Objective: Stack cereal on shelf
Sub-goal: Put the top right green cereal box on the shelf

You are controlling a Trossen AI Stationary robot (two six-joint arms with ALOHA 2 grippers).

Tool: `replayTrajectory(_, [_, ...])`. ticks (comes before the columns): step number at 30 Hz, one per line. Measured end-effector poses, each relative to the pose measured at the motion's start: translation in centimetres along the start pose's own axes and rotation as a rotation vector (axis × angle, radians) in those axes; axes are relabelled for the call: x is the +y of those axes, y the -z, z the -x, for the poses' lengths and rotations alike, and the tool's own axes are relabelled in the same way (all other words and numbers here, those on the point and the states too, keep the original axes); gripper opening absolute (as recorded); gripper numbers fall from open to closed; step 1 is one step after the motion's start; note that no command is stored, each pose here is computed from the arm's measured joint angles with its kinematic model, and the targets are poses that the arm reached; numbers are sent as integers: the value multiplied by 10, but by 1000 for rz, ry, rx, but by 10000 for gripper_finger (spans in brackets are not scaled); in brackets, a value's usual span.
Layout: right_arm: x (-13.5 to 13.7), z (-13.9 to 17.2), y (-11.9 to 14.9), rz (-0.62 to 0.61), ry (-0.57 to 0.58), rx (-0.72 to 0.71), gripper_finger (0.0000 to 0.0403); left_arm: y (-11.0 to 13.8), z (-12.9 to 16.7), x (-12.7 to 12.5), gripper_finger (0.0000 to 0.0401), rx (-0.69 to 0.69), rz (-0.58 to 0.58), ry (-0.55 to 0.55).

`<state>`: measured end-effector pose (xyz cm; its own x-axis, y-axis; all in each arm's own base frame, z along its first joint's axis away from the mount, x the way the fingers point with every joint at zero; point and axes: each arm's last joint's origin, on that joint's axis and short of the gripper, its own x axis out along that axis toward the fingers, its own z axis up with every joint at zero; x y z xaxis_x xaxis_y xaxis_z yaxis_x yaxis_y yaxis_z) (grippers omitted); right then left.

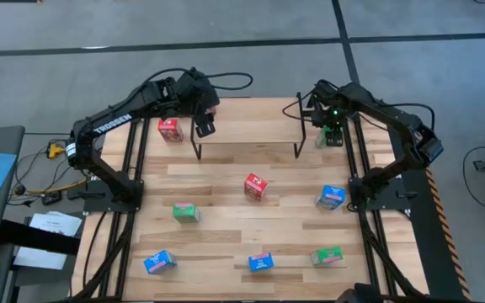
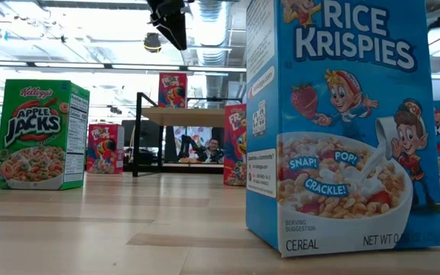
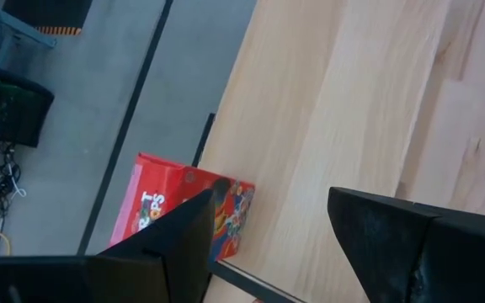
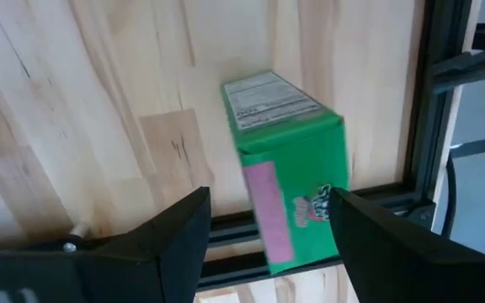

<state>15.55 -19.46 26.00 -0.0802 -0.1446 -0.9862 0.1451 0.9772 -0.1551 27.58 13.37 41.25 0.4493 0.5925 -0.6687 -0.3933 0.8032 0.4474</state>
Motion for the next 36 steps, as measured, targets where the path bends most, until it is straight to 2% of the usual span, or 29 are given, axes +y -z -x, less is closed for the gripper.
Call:
replayTrajectory(19, [-4,-10,-3,-44,66,-27,265,4,-3,6,224,17,13,29])
replayTrajectory(26, [-6,2,-8,-32,112,-43,265,4,-3,6,224,17,13,31])
replayTrajectory(36, [-10,0,1,-67,47,-41,265,4,-3,6,224,17,11,30])
